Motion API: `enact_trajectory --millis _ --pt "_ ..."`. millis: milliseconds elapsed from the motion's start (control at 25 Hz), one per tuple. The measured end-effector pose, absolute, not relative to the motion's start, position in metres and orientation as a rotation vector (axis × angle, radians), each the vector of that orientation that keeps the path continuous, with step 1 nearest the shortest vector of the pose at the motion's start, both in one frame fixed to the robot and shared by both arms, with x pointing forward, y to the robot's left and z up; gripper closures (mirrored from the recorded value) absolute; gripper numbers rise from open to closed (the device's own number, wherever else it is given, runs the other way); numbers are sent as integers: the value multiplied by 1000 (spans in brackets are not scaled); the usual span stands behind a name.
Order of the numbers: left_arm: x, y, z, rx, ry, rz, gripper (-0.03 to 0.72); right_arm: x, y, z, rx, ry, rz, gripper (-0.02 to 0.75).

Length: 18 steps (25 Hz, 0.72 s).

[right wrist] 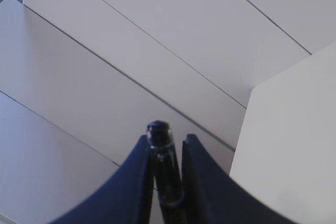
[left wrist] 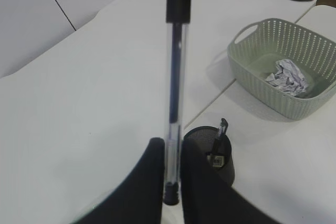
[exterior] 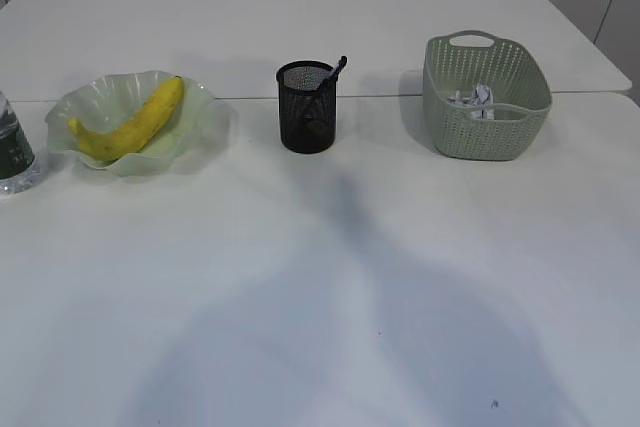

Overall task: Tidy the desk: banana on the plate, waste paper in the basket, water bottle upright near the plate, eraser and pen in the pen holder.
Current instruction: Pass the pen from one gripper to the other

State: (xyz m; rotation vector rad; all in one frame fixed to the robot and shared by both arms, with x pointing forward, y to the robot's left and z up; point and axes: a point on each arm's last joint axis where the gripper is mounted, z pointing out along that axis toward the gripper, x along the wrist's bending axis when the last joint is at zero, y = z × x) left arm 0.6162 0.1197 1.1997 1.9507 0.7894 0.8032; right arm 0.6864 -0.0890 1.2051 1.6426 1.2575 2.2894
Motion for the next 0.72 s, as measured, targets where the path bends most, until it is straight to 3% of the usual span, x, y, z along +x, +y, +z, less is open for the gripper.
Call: enact_trajectory --millis 720 --pt "616 120 1200 1950 786 805 663 687 -89 1205 1636 1257 2285 609"
